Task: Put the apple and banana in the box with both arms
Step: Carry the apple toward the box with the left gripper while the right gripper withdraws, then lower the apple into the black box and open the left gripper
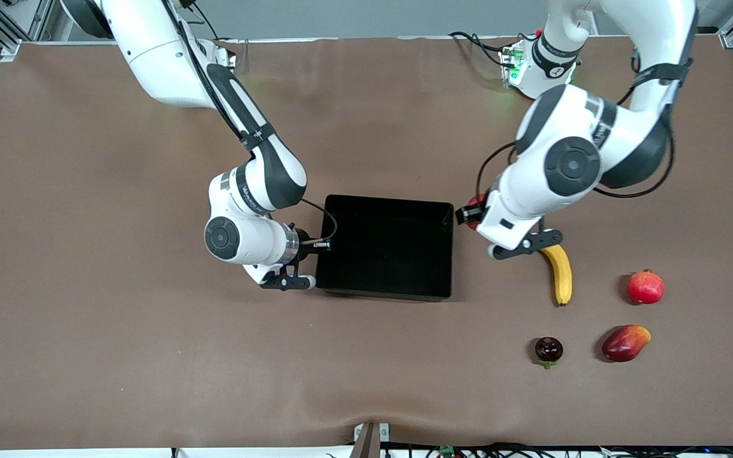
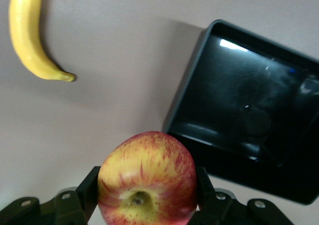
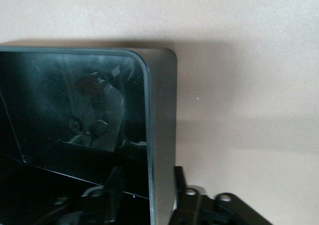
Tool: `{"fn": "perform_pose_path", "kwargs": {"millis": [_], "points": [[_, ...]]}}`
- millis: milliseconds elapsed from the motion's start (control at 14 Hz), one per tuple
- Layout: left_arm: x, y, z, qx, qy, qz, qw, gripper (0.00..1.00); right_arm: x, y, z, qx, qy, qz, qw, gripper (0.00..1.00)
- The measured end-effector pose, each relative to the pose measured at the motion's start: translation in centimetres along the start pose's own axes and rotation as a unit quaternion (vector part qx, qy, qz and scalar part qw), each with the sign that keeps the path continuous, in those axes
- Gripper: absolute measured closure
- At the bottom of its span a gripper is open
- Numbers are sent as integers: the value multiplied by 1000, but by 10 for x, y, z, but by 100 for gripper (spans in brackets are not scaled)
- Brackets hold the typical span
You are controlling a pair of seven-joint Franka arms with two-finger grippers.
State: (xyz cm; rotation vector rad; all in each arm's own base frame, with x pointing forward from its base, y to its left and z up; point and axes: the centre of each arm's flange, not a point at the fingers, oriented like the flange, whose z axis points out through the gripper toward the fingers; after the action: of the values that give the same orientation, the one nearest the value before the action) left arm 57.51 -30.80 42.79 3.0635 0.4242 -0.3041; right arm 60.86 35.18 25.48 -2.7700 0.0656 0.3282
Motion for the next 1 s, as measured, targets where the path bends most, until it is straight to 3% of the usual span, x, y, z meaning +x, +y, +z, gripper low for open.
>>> {"fn": "perform_pose_path", "kwargs": {"millis": [215,358,788,1003], "points": [[-9,31,24,-10,10,-24,1000,22,7,1,-18,5,15,0,1000,12],[-13,50,47,-15,13,-38,999,22,7,5,-52,7,21,-2,1000,0],[-8,82,129,-20,10,-43,999,22,-34,43,-218,-91,28,-30,995,0],[1,87,166,-10,15,-37,999,22,-65,71,-302,-94,49,-13,994,0]]}}
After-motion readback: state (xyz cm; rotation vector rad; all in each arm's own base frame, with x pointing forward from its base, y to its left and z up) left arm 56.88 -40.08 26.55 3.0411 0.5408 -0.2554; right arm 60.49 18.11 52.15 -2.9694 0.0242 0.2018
